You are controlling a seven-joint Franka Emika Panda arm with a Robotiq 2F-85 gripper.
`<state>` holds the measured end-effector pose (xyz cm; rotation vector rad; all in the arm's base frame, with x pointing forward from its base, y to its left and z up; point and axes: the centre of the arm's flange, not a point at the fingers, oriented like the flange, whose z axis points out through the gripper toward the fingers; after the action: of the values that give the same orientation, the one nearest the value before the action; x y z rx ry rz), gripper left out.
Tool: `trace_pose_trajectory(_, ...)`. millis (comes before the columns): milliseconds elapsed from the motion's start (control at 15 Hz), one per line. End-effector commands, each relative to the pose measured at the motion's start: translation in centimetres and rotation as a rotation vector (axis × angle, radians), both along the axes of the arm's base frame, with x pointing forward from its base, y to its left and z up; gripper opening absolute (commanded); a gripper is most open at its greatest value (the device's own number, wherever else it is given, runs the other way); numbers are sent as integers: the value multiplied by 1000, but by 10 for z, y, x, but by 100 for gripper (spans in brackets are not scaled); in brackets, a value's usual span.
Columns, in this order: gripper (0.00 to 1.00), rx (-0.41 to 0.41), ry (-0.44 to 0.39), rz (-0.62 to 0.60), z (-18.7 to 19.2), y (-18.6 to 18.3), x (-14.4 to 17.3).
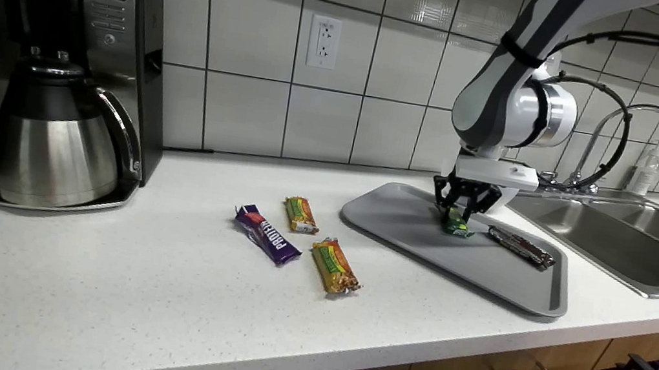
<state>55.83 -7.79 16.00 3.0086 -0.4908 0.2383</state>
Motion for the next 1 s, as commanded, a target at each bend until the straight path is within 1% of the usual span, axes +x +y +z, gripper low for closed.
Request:
trace_pose_trajectory(0, 17, 10, -26, 22, 15, 5, -2)
trace_pose_trajectory(467, 17, 16, -44, 50, 33, 29, -10)
trace_pose_trajectory(933, 17, 27, -40, 93, 50, 58, -33)
